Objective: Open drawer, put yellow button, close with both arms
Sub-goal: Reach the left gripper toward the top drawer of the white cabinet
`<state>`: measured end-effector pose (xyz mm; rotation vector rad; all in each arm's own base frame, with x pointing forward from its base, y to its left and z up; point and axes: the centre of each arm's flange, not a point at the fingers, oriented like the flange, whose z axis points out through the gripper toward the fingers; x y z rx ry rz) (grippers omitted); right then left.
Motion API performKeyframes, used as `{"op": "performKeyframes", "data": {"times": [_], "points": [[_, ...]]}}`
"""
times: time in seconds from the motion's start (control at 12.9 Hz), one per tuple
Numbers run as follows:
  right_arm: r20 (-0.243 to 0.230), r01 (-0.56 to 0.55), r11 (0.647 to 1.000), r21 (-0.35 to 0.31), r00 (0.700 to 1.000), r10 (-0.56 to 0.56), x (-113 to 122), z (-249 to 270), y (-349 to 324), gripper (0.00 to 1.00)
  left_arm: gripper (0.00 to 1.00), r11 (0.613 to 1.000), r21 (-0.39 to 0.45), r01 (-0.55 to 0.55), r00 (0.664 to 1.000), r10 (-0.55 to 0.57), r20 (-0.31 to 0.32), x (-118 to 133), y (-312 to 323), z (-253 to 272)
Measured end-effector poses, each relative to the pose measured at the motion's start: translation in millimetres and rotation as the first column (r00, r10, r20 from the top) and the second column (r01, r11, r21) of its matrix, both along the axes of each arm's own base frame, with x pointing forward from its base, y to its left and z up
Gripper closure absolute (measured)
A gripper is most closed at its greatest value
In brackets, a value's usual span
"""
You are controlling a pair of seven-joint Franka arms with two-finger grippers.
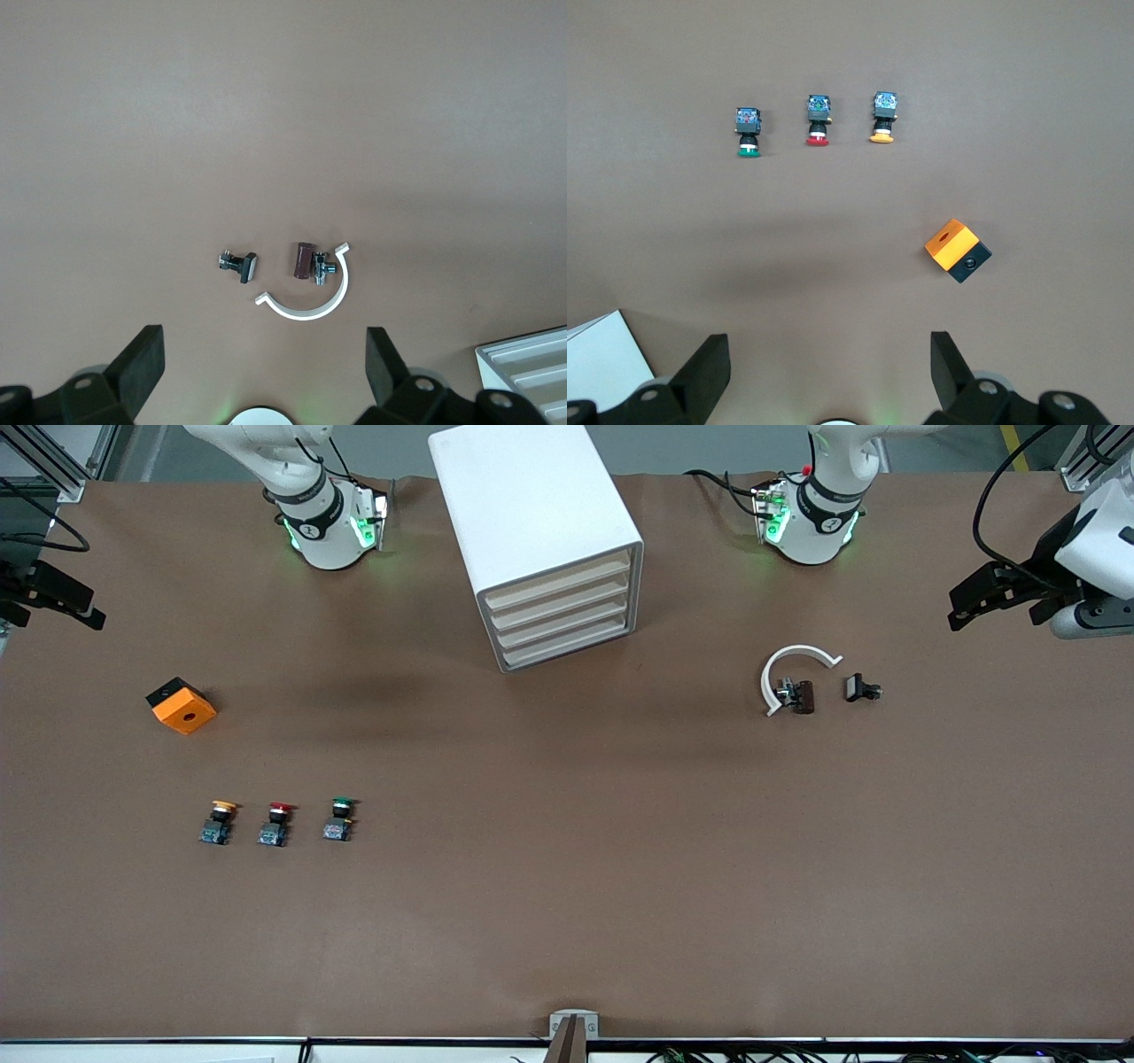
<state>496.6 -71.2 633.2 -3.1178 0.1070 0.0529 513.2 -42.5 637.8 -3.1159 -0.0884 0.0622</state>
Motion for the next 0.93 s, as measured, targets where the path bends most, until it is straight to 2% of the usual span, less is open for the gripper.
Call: {"op": "performKeyframes", "data": {"times": [0.31,0.54,0.93], "points": [[0.002,-0.005,1.000,-0.001,1.000,0.005,0.6,0.3,3.0,0.00,0.00,1.000,0.000,0.000,1.000,0.000,0.000,0.5,0.2,-0.1],[0.003,-0.009,1.000,-0.001,1.000,0.009,0.9,0.5,4.8,0.00,0.00,1.000,-0.001,0.000,1.000,0.000,-0.024,9.2,0.4,-12.8],[0.005,-0.014,1.000,0.001,1.000,0.014,1.2,1.1,8.1,0.00,0.00,1.000,-0.011,0.002,0.992,-0.004,-0.125,57.8,-0.4,-94.1]]}}
